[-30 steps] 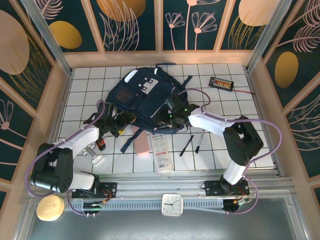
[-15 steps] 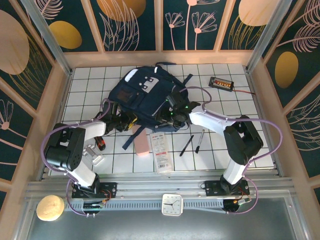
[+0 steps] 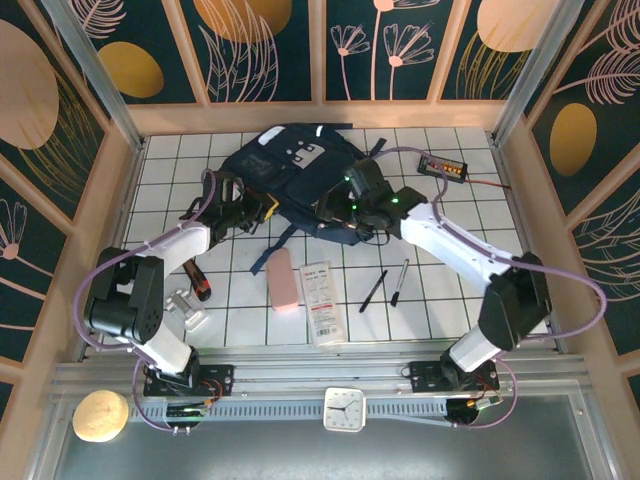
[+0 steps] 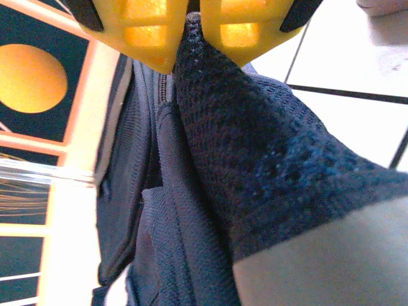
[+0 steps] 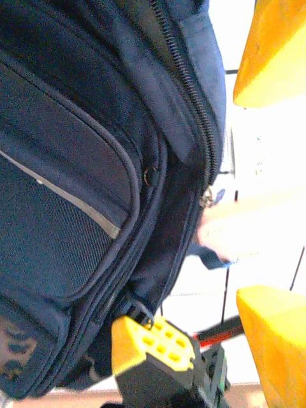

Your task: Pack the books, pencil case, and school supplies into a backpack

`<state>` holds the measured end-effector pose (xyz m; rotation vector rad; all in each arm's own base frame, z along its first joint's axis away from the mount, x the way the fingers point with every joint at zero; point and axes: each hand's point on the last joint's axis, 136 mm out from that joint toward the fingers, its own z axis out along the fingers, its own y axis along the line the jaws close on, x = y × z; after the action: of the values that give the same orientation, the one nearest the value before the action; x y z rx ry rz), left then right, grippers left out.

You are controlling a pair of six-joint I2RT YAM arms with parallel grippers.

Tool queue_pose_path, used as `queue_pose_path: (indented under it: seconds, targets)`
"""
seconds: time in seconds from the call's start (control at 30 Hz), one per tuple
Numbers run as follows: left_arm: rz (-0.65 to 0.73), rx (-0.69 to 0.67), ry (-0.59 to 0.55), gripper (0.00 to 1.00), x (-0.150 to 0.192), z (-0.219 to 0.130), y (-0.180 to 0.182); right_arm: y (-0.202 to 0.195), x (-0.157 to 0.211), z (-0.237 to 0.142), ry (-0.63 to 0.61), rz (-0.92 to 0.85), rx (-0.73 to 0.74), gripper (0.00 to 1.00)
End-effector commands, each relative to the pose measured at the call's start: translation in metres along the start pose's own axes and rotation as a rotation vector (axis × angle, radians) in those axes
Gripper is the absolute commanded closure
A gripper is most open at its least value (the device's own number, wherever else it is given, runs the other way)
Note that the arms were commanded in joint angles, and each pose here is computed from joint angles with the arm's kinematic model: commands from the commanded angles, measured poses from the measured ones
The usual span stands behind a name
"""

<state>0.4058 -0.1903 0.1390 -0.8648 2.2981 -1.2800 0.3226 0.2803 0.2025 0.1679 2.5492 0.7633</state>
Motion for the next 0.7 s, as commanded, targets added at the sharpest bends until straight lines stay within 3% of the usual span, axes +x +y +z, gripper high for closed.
queue_pose_path:
  seconds: [0.0, 0.07, 0.17, 0.5, 0.67]
  targets:
    - [0.019, 0.168, -0.010, 1.00, 0.000, -0.018, -0.060, -0.001, 0.017, -0.024, 0.028, 0.079, 0.018, 0.23]
    - [0.016, 0.172, 0.003, 1.00, 0.004, -0.016, -0.061, 0.010, 0.025, -0.031, 0.015, 0.076, -0.004, 0.09]
    - [0.036, 0.205, 0.009, 1.00, 0.006, -0.017, -0.080, 0.021, 0.041, -0.025, 0.045, 0.078, -0.006, 0.07]
    - [0.048, 0.218, 0.032, 1.00, 0.015, -0.020, -0.084, -0.004, 0.049, 0.018, 0.066, 0.046, 0.201, 0.19]
    - [0.053, 0.226, 0.045, 1.00, 0.019, -0.023, -0.085, -0.024, 0.039, 0.024, -0.008, 0.014, 0.299, 0.29]
